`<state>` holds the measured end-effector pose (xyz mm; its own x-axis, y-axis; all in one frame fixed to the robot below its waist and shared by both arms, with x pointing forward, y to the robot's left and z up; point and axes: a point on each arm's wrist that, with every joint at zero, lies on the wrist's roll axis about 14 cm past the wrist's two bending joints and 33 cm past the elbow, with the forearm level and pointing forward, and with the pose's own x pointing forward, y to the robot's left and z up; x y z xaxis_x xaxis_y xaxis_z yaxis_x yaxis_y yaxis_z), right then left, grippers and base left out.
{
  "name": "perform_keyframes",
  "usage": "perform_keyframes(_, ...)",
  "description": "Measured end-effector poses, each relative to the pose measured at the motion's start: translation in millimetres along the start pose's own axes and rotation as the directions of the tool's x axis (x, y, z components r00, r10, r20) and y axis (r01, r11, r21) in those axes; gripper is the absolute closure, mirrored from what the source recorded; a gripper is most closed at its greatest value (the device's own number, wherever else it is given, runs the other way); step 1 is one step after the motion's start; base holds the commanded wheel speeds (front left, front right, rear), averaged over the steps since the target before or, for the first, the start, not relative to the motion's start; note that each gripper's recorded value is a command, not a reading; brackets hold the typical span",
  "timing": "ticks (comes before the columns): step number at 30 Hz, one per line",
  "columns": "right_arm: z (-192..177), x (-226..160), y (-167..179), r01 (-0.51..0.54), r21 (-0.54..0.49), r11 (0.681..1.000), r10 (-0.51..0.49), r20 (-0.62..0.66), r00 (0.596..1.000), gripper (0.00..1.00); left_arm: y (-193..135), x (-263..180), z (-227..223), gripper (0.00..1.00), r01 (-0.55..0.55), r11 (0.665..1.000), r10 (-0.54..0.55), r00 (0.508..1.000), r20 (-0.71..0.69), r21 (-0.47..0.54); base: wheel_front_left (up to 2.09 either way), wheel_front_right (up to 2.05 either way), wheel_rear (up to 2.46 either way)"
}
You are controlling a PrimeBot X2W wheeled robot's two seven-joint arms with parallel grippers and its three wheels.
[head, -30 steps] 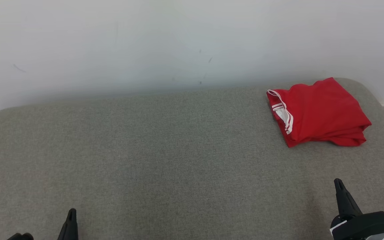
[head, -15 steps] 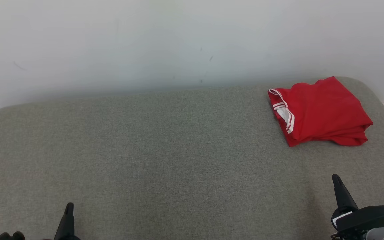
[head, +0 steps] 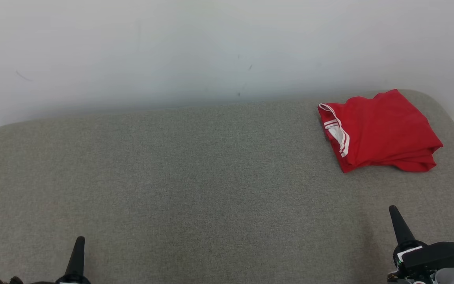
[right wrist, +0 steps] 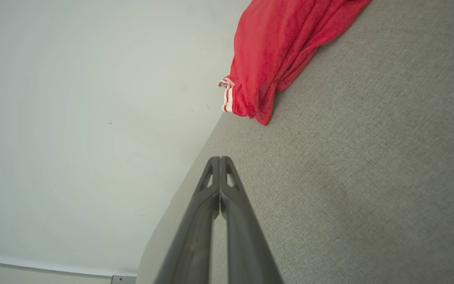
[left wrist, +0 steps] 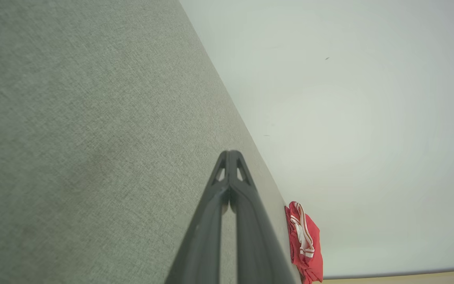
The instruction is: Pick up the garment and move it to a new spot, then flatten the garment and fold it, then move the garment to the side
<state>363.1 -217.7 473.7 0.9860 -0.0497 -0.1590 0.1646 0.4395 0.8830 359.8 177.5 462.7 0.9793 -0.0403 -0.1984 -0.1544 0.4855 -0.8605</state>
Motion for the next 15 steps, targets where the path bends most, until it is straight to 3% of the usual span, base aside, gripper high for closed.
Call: perform_keyframes(15, -5.8, 6.2, 3.8, -0.021, 0.223, 0.975, 0.024, -0.011, 1.0, 1.0, -6.5, 7.9, 8.9, 1.0, 0.05, 0.969, -0.045, 0.999, 0.025, -0.242, 0.0, 0.0, 0.0)
